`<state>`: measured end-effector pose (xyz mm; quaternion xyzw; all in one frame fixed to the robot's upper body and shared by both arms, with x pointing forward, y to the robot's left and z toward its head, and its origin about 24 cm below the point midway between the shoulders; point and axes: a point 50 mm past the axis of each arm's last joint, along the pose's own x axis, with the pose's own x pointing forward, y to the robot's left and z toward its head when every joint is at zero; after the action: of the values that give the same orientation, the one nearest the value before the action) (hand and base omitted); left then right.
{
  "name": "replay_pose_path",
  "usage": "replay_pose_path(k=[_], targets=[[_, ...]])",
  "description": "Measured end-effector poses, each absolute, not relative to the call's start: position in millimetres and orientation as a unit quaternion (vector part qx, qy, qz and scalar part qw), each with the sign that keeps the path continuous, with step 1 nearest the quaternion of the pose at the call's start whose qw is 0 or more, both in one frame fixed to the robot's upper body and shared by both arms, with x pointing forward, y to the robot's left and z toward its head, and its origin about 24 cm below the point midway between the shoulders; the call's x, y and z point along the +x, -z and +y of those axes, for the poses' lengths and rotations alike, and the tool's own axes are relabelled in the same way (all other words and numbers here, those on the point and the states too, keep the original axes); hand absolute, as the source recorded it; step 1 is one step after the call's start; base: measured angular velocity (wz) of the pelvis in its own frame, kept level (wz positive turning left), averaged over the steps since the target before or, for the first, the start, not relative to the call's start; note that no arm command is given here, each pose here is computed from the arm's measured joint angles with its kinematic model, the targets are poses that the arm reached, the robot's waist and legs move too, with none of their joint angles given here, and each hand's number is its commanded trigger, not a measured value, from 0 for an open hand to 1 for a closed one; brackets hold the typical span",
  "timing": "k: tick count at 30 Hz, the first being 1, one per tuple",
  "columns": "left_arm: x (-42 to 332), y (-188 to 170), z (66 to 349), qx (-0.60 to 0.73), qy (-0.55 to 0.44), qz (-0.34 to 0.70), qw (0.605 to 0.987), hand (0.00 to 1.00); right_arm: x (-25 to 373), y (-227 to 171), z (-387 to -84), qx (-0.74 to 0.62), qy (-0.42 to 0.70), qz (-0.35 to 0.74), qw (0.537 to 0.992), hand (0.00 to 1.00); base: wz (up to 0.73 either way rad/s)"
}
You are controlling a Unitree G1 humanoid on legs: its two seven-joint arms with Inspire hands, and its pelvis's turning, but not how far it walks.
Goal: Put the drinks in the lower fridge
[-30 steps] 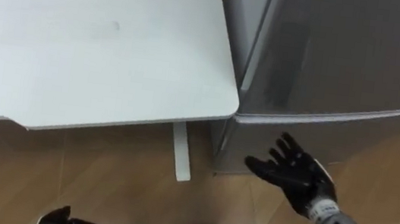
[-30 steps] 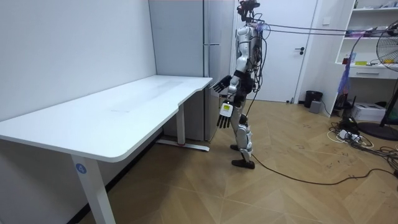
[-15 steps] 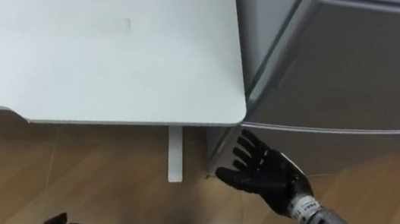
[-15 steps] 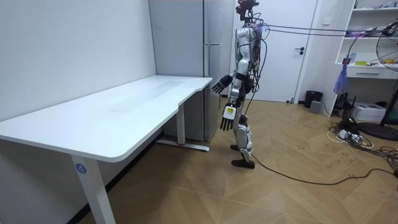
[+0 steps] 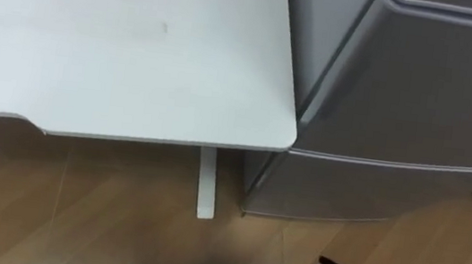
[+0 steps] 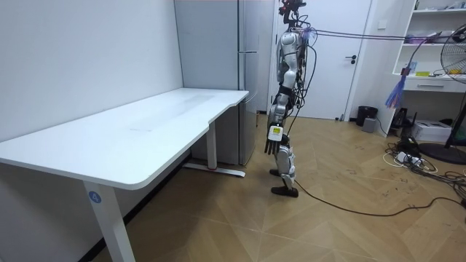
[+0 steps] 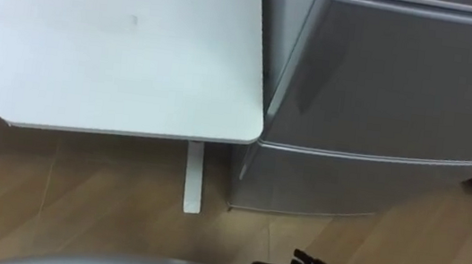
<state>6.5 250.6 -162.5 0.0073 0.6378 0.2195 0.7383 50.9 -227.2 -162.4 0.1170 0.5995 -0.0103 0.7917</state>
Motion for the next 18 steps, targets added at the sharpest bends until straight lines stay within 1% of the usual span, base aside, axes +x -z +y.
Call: replay_pose_path(k=[4,10,18], targets=[[2.5,162.7,250.1,0.004,-0.225,0.641,0.734,0.00,47.6,164.9,-227.7,0.110,0.024,0.610,0.785,0.00,0.18],[-11.9,164.0,246.9,0.009,-0.230,0.664,0.711,0.00,41.9,167.3,-227.5,0.115,0.058,0.617,0.776,0.00,0.08],[-21.4,164.2,245.0,0.061,-0.196,0.686,0.698,0.00,38.8,169.6,-227.3,0.114,0.081,0.631,0.763,0.00,0.09]])
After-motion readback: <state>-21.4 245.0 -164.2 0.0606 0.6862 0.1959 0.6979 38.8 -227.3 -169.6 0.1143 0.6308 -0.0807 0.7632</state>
